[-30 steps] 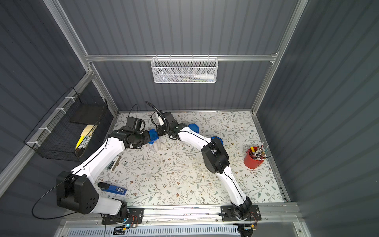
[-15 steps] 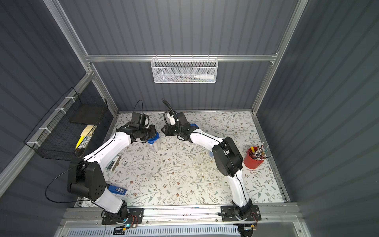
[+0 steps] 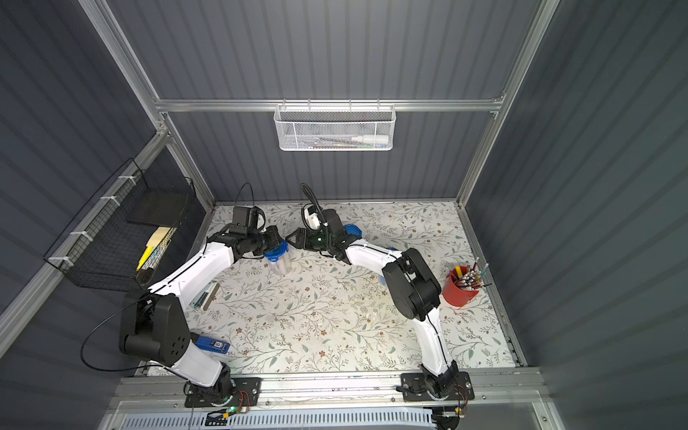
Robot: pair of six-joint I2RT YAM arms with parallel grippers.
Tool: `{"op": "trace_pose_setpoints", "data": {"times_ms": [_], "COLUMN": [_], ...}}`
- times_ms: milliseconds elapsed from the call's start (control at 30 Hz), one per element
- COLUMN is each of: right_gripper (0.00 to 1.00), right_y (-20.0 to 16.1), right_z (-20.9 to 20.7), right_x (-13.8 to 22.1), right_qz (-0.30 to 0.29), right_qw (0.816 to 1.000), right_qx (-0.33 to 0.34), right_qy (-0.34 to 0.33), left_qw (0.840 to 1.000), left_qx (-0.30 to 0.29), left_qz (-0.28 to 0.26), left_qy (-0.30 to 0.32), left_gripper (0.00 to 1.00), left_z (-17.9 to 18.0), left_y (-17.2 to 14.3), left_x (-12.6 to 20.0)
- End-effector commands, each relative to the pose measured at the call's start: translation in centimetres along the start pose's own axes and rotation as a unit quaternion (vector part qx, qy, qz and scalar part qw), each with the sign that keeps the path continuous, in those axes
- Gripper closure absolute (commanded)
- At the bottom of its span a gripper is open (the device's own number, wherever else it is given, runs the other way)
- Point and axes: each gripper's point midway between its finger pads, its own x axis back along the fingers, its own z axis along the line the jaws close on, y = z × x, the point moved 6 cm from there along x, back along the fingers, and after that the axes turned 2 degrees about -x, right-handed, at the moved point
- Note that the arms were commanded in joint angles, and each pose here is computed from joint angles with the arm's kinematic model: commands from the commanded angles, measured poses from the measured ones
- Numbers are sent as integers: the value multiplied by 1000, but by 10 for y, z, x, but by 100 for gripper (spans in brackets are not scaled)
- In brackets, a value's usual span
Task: Take out toiletry kits
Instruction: Unfasten the latch on the container.
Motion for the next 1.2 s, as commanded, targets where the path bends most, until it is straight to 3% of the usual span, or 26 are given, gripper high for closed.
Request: {"op": "trace_pose_setpoints", "data": {"times_ms": [0, 333, 633, 1167], "right_gripper": [43, 39, 45, 37], "right_y": [-2, -6, -13, -23], "right_z": [0, -7, -13, -17], "right_x": [-2, -8, -13, -18], "right_qz": [1, 6, 17, 32], "right_qw": [999, 997, 993, 987], "right_qx": [-18, -57, -87, -123], "right_qy": [27, 57, 74, 93], "left_qw": [999, 997, 996, 993], "left_qx": [31, 53, 67, 88], "left_qz": [36, 58, 67, 73], "left_qy": [7, -8, -5, 4], "left_gripper": [100, 100, 100, 100], "left_z": [19, 33, 43, 61], "left_y": [-20, -40, -58, -87], "left_x": [-5, -11, -11, -16]}}
